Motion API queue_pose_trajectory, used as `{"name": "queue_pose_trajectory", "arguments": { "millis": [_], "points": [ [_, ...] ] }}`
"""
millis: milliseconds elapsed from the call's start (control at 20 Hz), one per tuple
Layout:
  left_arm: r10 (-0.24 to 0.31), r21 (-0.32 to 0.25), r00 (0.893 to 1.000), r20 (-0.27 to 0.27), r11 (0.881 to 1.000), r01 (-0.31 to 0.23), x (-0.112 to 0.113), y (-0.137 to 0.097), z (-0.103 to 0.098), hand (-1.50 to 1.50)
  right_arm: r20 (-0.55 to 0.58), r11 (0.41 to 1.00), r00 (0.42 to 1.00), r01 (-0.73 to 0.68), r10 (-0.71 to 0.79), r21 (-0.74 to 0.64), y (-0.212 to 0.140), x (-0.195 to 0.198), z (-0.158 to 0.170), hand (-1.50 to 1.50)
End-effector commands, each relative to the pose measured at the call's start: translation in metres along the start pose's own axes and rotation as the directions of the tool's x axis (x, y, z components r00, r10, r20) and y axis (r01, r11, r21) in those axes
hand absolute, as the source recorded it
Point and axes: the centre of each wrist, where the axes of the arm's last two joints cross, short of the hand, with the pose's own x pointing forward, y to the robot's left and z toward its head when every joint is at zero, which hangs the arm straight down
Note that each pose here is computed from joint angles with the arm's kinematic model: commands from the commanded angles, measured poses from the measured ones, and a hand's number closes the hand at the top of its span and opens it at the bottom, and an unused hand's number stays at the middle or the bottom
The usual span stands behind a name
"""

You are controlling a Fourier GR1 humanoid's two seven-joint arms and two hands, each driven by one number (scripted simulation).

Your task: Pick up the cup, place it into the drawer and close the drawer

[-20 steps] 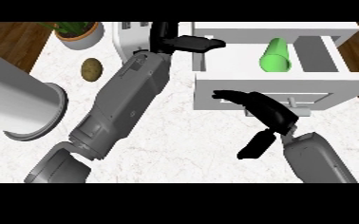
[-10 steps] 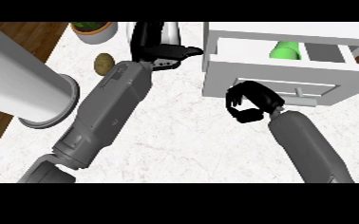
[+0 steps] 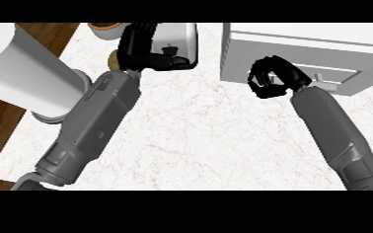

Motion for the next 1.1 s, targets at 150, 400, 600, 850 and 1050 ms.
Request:
{"name": "queue_pose_trajectory", "arguments": {
  "millis": [150, 400, 600, 850, 1050],
  "points": [
    [-0.004, -0.021, 1.000, 0.002, 1.000, 0.004, 0.008, 0.021, 0.005, -1.50, -0.023, 0.980, 1.000, 0.001, -0.005, -0.197, -0.075, 0.020, -0.006, 1.50],
    [0.010, -0.052, 1.000, 0.002, 0.999, -0.010, 0.008, 0.026, 0.009, -1.50, -0.008, 0.976, 0.999, 0.031, -0.034, -0.217, -0.097, 0.020, 0.005, 1.50],
    [0.022, -0.063, 1.000, -0.016, 0.998, -0.023, 0.003, 0.023, 0.015, -1.50, 0.019, 0.976, 0.998, 0.056, -0.053, -0.209, -0.105, 0.026, 0.005, 1.50],
    [0.056, -0.070, 0.998, -0.019, 0.996, -0.057, 0.002, 0.021, 0.016, -1.50, 0.048, 0.975, 0.995, 0.096, -0.088, -0.201, -0.119, 0.029, 0.012, 1.50],
    [0.045, -0.083, 0.998, -0.032, 0.995, -0.047, 0.003, 0.029, 0.019, -1.50, 0.041, 0.974, 0.994, 0.109, -0.103, -0.200, -0.123, 0.023, 0.020, 1.50]
  ]
}}
